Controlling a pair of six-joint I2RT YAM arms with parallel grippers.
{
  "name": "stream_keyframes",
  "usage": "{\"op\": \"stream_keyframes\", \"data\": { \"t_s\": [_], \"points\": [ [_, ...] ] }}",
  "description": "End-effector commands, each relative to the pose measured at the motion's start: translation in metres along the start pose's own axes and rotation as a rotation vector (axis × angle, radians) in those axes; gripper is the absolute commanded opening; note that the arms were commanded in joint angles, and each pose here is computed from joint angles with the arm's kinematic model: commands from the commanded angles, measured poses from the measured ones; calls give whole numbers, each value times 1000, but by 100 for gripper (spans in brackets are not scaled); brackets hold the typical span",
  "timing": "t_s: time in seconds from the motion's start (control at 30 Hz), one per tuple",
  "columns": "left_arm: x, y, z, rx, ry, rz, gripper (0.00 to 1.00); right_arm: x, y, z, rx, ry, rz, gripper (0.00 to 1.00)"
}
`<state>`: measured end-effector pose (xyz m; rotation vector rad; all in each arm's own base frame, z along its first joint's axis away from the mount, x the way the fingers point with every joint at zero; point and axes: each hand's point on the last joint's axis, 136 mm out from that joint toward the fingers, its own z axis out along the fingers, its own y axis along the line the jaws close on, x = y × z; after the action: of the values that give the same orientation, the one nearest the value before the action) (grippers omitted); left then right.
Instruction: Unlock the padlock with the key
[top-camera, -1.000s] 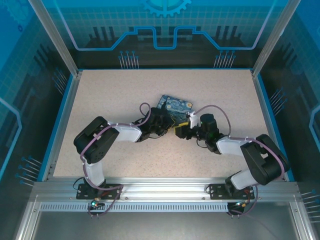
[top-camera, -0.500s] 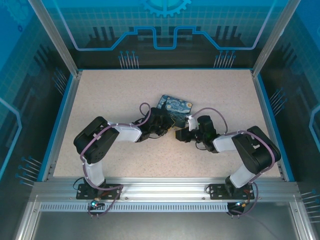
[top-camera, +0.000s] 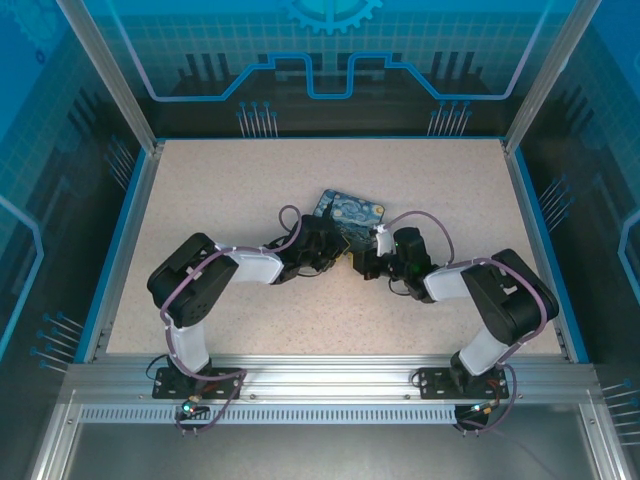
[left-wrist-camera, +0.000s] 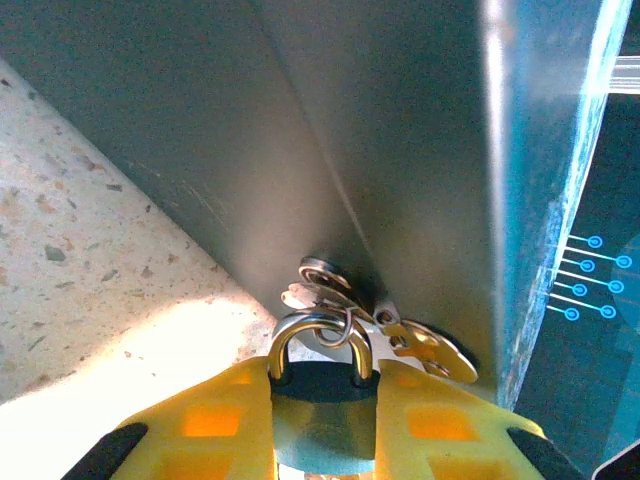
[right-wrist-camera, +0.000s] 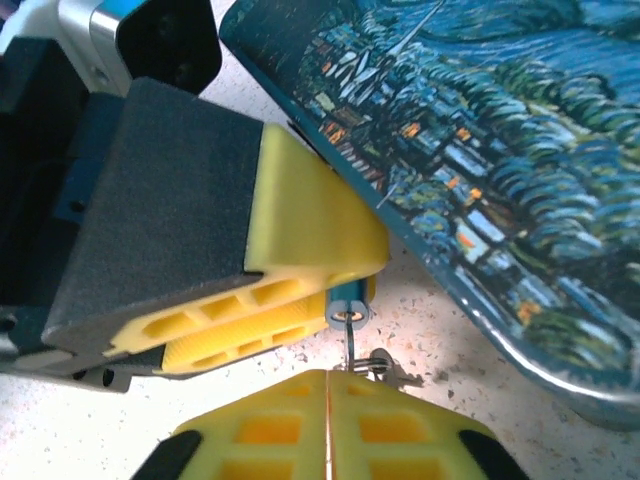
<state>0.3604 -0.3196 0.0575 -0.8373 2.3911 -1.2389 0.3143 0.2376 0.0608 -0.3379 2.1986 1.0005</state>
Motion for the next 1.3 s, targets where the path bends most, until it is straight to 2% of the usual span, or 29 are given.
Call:
{"op": "stream_keyframes", "data": {
  "t_s": [0.0, 0.13, 0.43, 0.6, 0.73, 0.93, 1.27],
  "points": [
    [3, -22, -2, 69, 18, -6, 2, -17, 1, 3, -7, -46, -5, 3],
    [4, -22, -3, 73, 22, -9, 2, -22, 2, 3, -10, -61, 5, 0],
    [4, -24, -4, 77, 17, -10, 2, -25, 3, 7, -4, -65, 3, 1],
    [4, -23, -4, 75, 14, -11, 2, -20, -4, -10, 40, -69, -7, 22],
    [3, -24, -4, 75, 14, -9, 2, -11, -6, -15, 49, -39, 15, 33],
    [3, -26, -4, 76, 15, -6, 2, 7, -8, -8, 24, 18, 57, 34],
    [2, -28, -5, 77, 14, -4, 2, -4, -2, 3, -14, 11, 49, 28]
  ]
}}
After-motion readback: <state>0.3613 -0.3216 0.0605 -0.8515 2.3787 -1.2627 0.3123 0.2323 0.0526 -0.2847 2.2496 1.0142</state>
